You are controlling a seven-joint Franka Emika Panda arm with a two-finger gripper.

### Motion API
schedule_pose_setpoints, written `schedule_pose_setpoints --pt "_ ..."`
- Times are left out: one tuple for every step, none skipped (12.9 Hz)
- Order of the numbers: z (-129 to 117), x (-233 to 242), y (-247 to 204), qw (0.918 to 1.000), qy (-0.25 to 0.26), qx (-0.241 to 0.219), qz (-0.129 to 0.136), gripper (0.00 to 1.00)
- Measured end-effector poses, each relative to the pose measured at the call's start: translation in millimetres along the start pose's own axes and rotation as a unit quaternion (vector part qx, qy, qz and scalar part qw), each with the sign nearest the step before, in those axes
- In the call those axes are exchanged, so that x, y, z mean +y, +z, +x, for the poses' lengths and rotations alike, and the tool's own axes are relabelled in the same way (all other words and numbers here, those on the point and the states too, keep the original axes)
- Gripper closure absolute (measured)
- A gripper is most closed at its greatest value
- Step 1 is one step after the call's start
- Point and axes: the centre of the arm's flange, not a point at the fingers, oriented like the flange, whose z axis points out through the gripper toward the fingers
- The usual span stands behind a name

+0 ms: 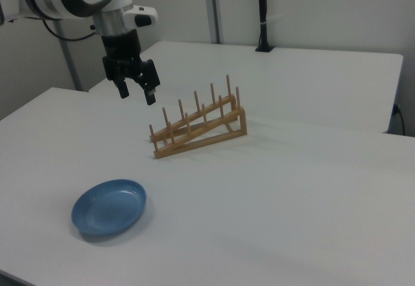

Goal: Place plate in plate rack
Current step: 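Move the open gripper toward the light blue plate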

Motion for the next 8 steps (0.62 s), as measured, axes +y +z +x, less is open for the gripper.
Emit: schedule_pose_setpoints --pt "-0.2 -0.5 1.8 1.0 0.0 -0.002 0.0 0.0" --pt "-0.2 -0.5 1.8 1.0 0.0 -0.002 0.0 0.0" --pt "-0.2 -0.5 1.8 1.0 0.0 -0.002 0.0 0.0" --pt "-0.2 -0.5 1.8 1.0 0.0 -0.002 0.0 0.0" --pt "-0.2 -0.5 1.8 1.0 0.0 -0.002 0.0 0.0" --pt "-0.2 -0.5 1.8 1.0 0.0 -0.002 0.0 0.0" --pt "-0.2 -0.5 1.8 1.0 0.0 -0.002 0.0 0.0" --pt "-0.2 -0.5 1.8 1.0 0.0 -0.002 0.0 0.0"
